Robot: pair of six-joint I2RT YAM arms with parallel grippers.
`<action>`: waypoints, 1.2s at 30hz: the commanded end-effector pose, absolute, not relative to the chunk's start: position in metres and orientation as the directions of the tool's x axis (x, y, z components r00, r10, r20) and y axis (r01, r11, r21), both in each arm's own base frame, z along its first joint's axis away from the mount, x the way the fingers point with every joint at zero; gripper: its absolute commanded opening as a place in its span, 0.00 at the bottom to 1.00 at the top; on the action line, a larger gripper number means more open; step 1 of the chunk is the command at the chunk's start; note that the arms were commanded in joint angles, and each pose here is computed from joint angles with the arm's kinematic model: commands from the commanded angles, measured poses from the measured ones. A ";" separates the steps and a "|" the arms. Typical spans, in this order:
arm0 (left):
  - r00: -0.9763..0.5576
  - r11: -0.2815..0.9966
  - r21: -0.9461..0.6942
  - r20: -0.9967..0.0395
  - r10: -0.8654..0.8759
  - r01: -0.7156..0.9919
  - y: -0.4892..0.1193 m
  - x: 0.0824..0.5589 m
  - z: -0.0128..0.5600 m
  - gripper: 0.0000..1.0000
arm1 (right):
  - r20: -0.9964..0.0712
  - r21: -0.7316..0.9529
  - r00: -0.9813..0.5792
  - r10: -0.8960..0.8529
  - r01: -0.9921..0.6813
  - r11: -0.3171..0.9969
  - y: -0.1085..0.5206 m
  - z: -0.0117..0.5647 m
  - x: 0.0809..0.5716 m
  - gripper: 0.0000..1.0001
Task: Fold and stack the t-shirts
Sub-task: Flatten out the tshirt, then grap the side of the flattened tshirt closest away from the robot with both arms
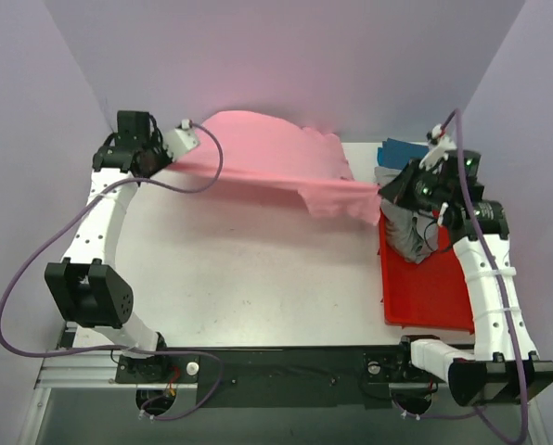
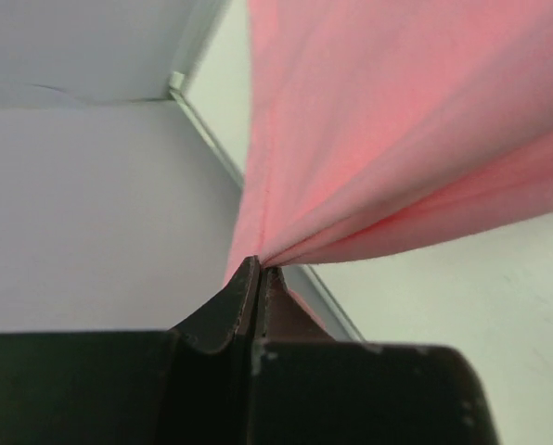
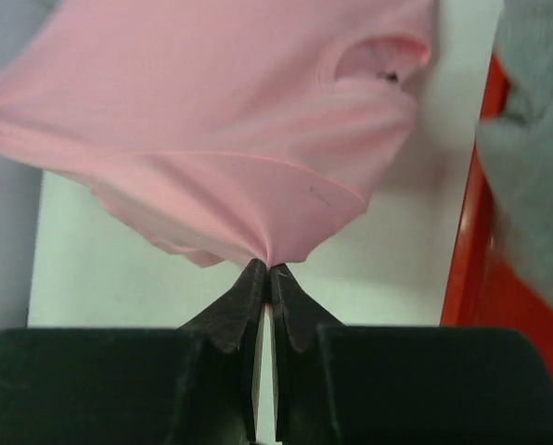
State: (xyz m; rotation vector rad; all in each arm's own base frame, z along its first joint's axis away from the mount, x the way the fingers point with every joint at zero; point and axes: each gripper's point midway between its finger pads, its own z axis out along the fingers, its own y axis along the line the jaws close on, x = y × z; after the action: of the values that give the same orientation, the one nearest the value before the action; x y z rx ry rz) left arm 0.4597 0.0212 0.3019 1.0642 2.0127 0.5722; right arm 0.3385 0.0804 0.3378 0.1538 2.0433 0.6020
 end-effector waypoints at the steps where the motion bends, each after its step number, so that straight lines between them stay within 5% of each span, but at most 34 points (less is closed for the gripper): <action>1: -0.414 0.507 0.522 -0.293 0.862 0.686 0.023 0.396 0.216 0.00 | -0.604 0.452 -0.756 0.253 -0.063 0.890 0.088 0.228 0.273 0.00; 6: -0.461 0.480 0.298 -0.138 0.877 0.825 0.027 0.330 0.097 0.00 | -0.340 0.518 -0.915 0.218 0.012 0.855 0.124 0.131 0.211 0.00; 14: -0.340 0.340 0.029 0.006 0.940 0.940 0.032 0.228 0.017 0.00 | -0.132 0.480 -0.982 0.137 0.058 0.875 0.131 0.066 0.162 0.00; 18: -0.309 0.310 -0.089 0.023 0.951 0.947 0.030 0.193 0.022 0.31 | -0.096 0.473 -0.988 0.119 0.060 0.879 0.130 0.065 0.148 0.00; 19: -0.307 0.307 -0.116 0.013 0.952 0.945 0.027 0.188 0.023 0.54 | -0.091 0.470 -0.989 0.113 0.057 0.881 0.130 0.065 0.146 0.00; 20: -0.303 0.302 -0.149 0.018 0.953 0.941 0.026 0.179 0.026 0.63 | -0.088 0.457 -0.990 0.114 0.061 0.887 0.128 0.065 0.144 0.00; 22: -0.294 0.294 -0.192 0.029 0.955 0.936 0.026 0.168 0.032 0.73 | -0.089 0.447 -0.990 0.111 0.060 0.893 0.126 0.066 0.142 0.00; 29: -0.267 0.249 -0.287 -0.026 0.963 0.925 0.013 0.152 0.058 0.76 | -0.107 0.437 -0.988 0.114 0.057 0.897 0.124 0.070 0.148 0.00; 36: -0.265 0.244 -0.264 -0.050 0.963 0.933 -0.004 0.151 0.055 0.69 | -0.129 0.436 -0.985 0.117 0.049 0.898 0.123 0.072 0.149 0.00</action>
State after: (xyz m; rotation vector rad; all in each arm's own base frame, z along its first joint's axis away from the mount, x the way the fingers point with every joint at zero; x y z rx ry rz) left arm 0.1571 0.0108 0.0503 1.9875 2.6091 -0.3435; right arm 0.1508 0.1261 0.0635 0.1417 2.9206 0.6871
